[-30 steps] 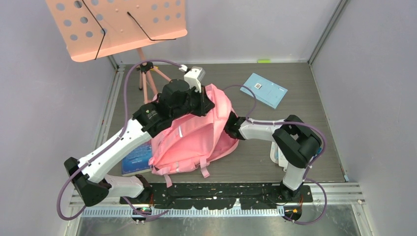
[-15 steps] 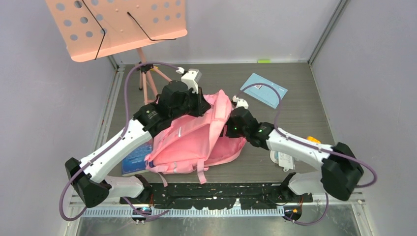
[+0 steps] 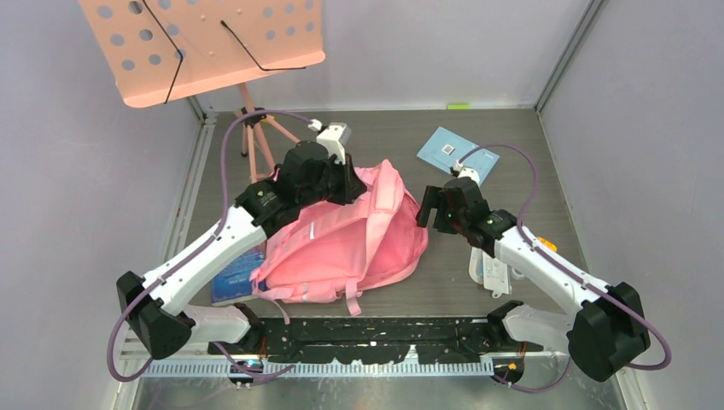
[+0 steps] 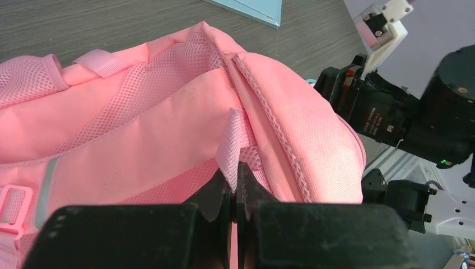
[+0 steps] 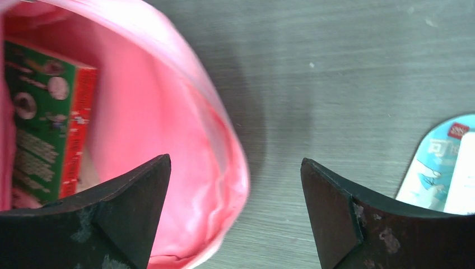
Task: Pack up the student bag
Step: Place the book in the student bag, then pick up the book from the center of the board.
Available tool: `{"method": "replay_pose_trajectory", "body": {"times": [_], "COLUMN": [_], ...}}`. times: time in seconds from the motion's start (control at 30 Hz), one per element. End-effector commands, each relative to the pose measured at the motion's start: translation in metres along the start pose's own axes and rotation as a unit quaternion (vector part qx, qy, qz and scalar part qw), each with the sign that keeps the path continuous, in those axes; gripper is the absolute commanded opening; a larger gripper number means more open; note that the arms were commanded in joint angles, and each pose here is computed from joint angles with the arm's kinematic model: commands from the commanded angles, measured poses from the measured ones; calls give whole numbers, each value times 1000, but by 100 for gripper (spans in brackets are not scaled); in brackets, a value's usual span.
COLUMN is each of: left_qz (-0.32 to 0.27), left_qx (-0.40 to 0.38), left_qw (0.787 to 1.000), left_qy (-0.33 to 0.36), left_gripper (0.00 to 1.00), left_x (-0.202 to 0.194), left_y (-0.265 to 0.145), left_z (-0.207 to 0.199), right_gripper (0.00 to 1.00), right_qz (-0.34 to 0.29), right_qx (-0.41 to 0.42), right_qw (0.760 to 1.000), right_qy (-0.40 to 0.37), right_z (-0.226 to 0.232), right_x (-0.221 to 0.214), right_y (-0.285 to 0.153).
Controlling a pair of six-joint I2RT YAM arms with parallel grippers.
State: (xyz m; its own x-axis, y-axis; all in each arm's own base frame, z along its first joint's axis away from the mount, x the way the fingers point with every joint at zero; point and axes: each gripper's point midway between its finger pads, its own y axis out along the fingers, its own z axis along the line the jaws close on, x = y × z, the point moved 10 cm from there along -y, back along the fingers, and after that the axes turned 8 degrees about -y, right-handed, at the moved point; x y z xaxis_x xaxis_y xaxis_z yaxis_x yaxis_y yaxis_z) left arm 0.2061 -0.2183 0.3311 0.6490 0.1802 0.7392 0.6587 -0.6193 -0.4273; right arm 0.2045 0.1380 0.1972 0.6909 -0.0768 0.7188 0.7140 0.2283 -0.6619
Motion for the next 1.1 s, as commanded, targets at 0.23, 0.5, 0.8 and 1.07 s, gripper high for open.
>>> {"method": "replay_pose_trajectory", "body": {"times": [0.23,0.5,0.8,1.07], "left_qz": [14,40,50,61], "left_qx": [25,-30,-27,-12], "left_qw": [999,998,993,992], "left_qy": [28,45,101,112], "left_gripper": [0,0,0,43], "left_x": [-1,-7,-7,-13], "left_y": [22,42,84,98], "left_z": [12,7,3,7], "right_gripper": [92,70,1,0], "right_qz": [76,95,68,19], "right_qx": [113,57,-31,-168], "right_qw": [990,991,989,978], "right_qy": [40,72,130,123], "right_z": [-2,-13,-58,-102], "right_x": [-22,-26,-6,22], "right_y": [33,68,75,55]}}
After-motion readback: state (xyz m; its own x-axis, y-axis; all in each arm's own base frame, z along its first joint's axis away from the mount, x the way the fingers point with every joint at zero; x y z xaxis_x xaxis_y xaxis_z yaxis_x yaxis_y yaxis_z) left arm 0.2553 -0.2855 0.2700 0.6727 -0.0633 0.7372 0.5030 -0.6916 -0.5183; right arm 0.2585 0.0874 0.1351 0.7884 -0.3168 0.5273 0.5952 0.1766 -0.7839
